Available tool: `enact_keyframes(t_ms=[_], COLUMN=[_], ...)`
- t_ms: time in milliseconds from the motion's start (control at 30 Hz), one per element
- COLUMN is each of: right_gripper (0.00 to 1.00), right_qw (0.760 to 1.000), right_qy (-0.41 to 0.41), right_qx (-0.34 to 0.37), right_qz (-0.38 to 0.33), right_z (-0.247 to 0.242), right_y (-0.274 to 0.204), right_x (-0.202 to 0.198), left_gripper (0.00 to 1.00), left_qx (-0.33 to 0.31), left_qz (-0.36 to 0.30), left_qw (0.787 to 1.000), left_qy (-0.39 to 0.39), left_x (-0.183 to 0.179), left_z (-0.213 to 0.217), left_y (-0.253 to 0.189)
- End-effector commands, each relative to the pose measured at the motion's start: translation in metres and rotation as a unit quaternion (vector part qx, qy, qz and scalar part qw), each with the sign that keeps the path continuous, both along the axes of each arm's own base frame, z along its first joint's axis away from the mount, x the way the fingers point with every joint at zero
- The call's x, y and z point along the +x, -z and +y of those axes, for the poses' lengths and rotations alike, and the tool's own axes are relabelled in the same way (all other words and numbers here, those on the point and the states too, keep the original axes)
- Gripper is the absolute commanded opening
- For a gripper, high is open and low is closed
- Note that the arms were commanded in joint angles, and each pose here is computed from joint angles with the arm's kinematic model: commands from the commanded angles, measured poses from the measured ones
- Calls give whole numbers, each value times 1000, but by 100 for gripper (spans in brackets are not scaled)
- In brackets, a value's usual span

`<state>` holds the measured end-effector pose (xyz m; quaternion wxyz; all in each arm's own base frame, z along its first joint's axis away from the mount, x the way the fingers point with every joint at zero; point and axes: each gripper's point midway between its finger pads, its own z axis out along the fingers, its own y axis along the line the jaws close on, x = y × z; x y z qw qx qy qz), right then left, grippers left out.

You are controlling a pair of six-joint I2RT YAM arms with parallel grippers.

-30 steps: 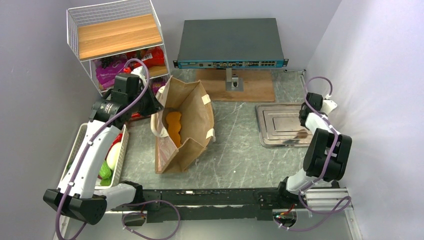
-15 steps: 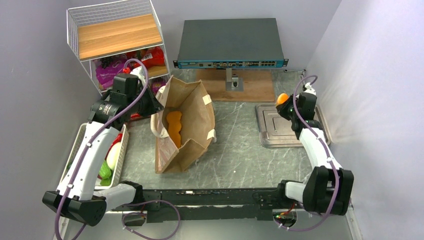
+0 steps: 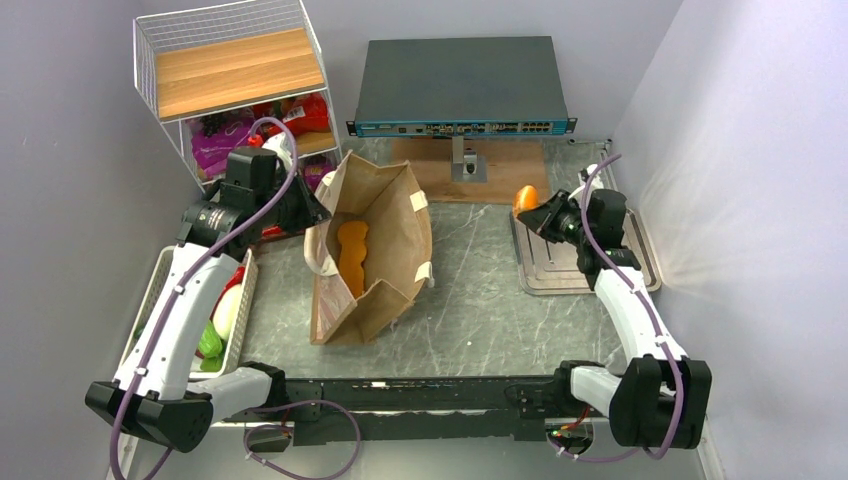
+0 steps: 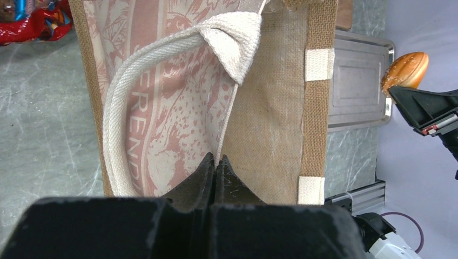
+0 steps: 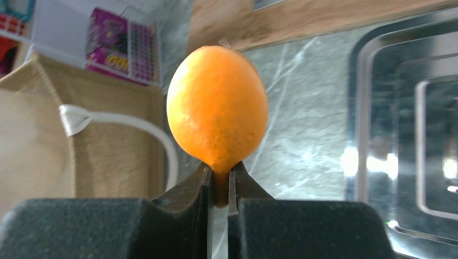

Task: Place the food into the grocery bag and tie it

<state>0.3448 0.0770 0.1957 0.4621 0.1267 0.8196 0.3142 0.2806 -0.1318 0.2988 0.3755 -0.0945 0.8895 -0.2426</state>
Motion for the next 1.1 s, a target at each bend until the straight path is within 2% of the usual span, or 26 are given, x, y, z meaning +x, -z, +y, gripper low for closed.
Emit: enact_keyframes(t_ms=[0, 167, 233, 367, 500, 667, 800, 933, 1067], right_gripper=[0, 1, 2, 5, 3, 2, 3, 4, 3], right_qw=[995, 977, 966, 933, 916, 918, 936, 931, 932], right_qy=[-75, -171, -217, -281, -321, -329, -306, -329, -337], right_qx=[61, 105, 121, 198, 209, 190, 139, 116, 88], right_qz=[-34, -65, -75, -103, -116, -114, -107, -109, -99], right_z=[35, 69, 86, 108, 120, 128, 139, 159, 174], right_y=[-35, -64, -74, -111, -131, -131, -132, -142, -131], right_x=[-10, -31, -42, -62, -68, -66, -55, -60, -64], left_gripper=[0, 0, 0, 0, 0, 0, 0, 0, 0], left_qx=[-36, -36, -36, -40, -41, -40, -40, -42, -49], left_qz=[-51, -49, -47, -45, -48, -51, -53, -51, -51], left_qw=[998, 998, 998, 998, 998, 998, 998, 998, 997], left_qy=[9, 10, 11, 16, 17, 17, 16, 17, 23], left_x=[8, 7, 7, 6, 5, 4, 4, 4, 3], left_z=[-9, -9, -9, -11, -11, -11, -10, -11, -14], left_y=[-24, -22, -21, -21, -22, -23, -23, -22, -23])
